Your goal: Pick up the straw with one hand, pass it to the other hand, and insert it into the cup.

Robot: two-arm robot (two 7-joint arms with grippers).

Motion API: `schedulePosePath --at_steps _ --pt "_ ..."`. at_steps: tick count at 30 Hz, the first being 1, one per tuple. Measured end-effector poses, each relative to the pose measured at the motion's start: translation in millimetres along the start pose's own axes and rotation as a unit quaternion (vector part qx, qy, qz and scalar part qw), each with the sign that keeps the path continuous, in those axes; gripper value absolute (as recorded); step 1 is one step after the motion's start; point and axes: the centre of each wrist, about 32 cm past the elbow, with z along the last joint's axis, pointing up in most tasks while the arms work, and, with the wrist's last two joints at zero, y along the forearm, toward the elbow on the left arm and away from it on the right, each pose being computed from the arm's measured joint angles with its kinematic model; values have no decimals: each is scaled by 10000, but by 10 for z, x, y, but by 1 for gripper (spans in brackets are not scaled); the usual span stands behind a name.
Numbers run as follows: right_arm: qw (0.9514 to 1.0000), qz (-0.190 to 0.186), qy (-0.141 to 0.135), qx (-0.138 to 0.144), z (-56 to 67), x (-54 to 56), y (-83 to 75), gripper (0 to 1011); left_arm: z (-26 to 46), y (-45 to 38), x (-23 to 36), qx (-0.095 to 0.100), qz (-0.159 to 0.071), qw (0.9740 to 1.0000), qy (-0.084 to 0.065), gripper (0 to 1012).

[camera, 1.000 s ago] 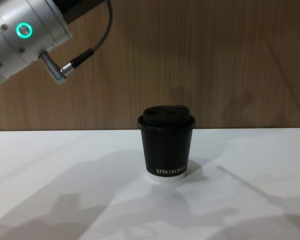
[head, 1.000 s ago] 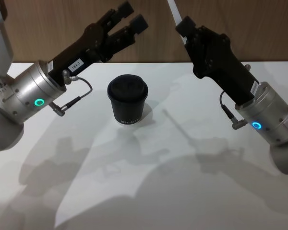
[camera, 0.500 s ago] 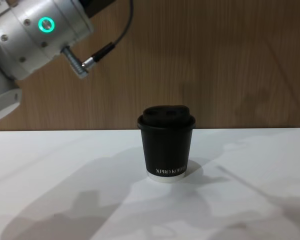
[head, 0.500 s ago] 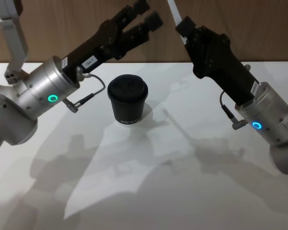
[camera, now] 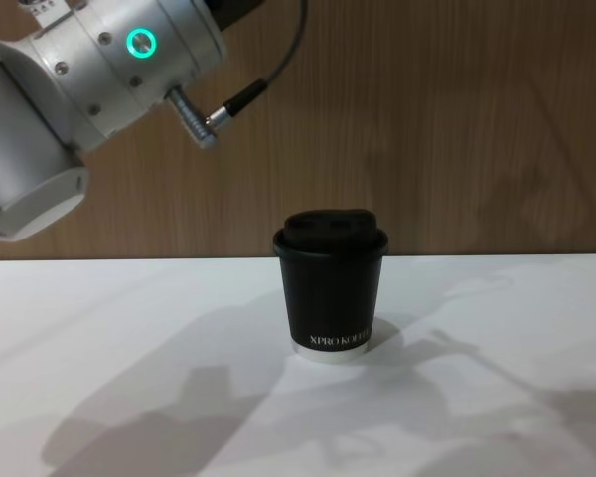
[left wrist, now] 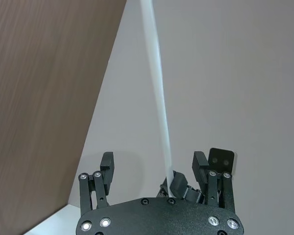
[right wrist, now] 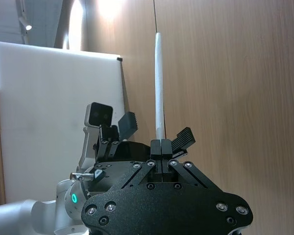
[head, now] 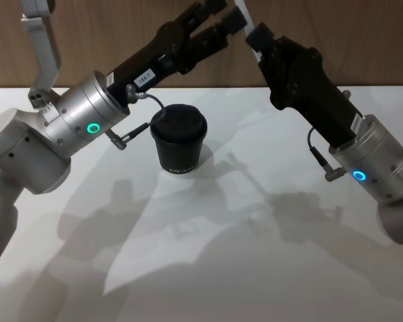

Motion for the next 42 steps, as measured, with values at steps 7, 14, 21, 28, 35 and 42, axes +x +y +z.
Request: schedulePosePath --at_steps 7,14,21,28,35,42 --pt "10000 0 0 0 0 0 0 6 -2 -76 38 -31 2 10000 39 1003" --pt "10000 0 0 1 0 0 0 6 6 -151 68 -52 -42 10000 56 1003" --pt "10000 0 0 1 0 0 0 6 21 -213 86 -77 -110 9999 48 1003" --pt "10000 0 0 1 0 0 0 6 34 -246 92 -93 -134 9999 38 1003" --pt "10000 -1 0 0 0 0 0 6 42 -265 91 -107 -119 9999 4 859" --pt "10000 0 0 1 0 0 0 6 50 -281 91 -145 -141 9998 -28 648"
